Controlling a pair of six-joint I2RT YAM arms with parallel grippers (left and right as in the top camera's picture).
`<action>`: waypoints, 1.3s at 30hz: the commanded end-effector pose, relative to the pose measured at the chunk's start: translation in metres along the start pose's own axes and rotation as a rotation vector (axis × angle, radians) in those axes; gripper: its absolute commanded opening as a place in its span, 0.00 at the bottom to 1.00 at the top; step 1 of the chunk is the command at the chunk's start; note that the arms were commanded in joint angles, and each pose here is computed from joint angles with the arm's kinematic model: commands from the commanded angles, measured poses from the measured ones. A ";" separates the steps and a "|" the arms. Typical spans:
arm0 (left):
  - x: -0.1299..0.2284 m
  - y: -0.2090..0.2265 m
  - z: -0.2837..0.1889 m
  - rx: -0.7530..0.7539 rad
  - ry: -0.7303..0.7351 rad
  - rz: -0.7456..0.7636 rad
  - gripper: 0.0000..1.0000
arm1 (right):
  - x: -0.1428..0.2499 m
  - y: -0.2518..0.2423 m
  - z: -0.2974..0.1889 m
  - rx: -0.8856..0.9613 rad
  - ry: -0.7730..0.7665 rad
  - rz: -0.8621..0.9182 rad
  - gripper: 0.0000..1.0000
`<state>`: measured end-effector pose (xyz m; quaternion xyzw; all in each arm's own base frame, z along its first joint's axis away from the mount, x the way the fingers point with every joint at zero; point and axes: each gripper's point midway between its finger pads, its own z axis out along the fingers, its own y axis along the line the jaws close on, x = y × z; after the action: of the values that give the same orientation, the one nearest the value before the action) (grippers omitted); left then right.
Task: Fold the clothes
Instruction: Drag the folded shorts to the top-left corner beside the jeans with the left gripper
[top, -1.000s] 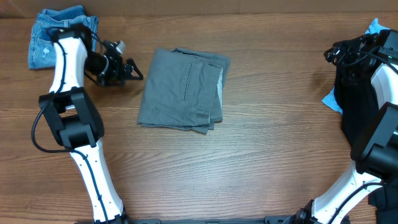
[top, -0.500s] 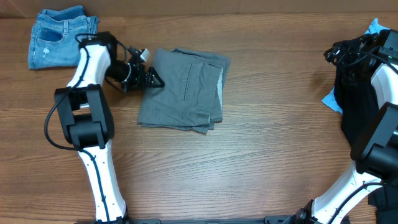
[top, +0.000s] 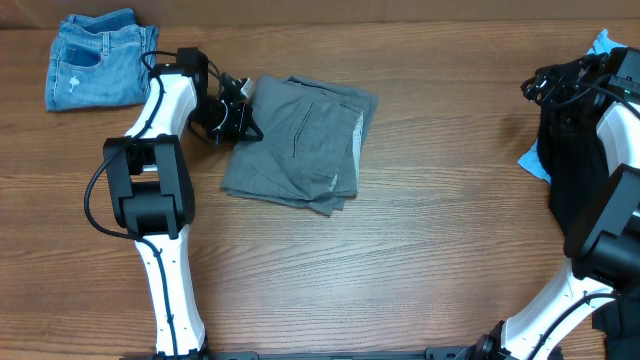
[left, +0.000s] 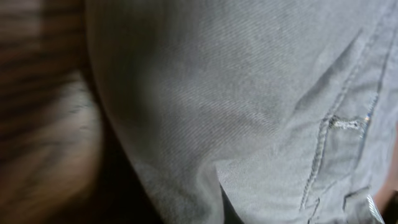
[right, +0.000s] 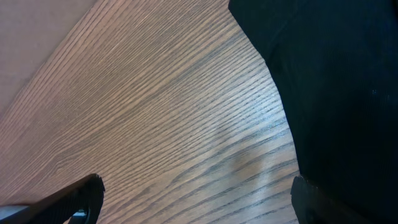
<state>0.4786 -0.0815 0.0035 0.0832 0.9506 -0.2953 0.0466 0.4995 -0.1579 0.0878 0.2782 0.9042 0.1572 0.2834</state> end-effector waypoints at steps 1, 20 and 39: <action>-0.013 0.045 -0.015 -0.231 -0.015 -0.030 0.04 | -0.009 0.004 -0.003 -0.005 -0.023 -0.009 1.00; -0.104 0.110 -0.179 -0.602 -0.439 -0.057 0.04 | -0.009 0.004 -0.003 -0.005 -0.023 -0.009 1.00; -0.116 0.138 -0.271 -0.716 -0.641 -0.112 0.04 | -0.009 0.004 -0.003 -0.005 -0.023 -0.009 1.00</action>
<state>0.6012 0.1526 0.1486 -0.0583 0.9455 0.0237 0.3195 0.4995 -0.1579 0.0877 0.2786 0.9041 0.1572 0.2833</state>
